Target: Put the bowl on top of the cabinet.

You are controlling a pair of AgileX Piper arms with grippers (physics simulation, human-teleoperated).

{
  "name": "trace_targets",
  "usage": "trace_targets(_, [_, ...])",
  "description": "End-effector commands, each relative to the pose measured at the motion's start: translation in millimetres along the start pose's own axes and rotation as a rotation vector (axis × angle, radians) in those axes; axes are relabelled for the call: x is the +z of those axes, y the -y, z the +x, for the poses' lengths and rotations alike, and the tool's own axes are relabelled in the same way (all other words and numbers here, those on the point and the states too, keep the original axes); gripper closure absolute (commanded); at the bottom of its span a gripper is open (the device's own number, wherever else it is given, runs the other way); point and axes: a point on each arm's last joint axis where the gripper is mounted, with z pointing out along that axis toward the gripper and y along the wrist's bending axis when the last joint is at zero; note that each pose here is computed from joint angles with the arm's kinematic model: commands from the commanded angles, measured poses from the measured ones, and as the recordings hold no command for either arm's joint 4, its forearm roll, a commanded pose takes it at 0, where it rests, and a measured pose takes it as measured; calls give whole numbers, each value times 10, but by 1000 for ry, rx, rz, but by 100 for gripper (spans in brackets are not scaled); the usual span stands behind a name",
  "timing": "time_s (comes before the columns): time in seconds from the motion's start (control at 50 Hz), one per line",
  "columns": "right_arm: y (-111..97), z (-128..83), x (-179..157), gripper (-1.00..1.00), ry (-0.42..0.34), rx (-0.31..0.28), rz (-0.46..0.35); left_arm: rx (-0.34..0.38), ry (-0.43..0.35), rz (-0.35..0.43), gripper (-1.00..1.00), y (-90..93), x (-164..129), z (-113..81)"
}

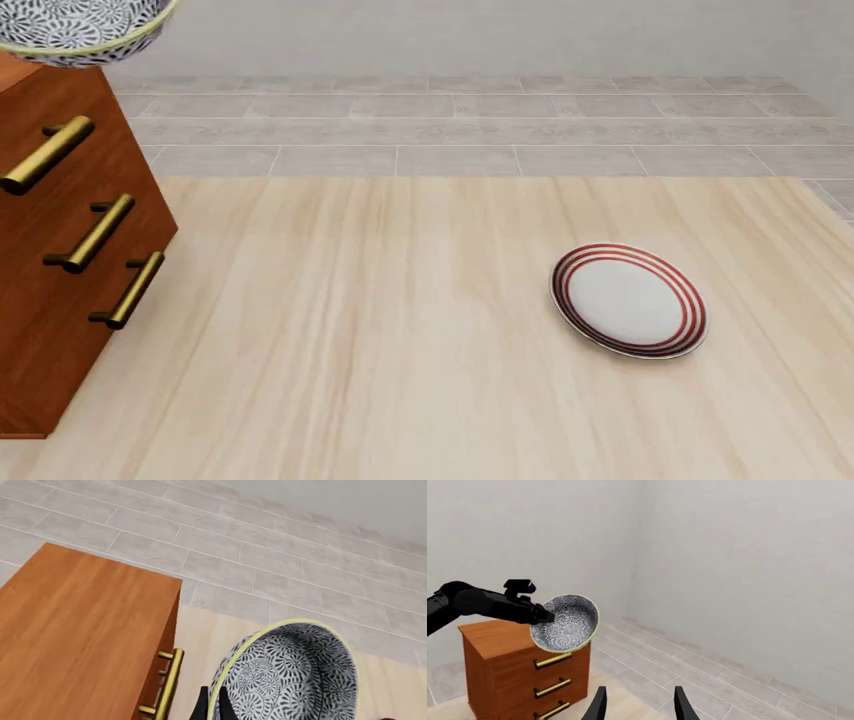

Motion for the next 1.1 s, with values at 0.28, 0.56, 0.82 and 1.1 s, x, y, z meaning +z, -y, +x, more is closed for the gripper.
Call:
trace_targets(0.28, [-17,29,32,-100,-4,0,-10,-78,95,-169,100,-392,-392,-50])
trace_targets(0.56, [-21,55,59,-100,-10,-2,-11,-116,108,-206,100,-479,-404,-25])
trace_targets(0.82, [-10,41,31,-100,-8,-4,-4,-160,119,-247,100,-578,-397,-3])
trace_targets(1.1, [-10,52,32,-100,-13,-3,-4,-167,145,-303,100,-689,-454,-59])
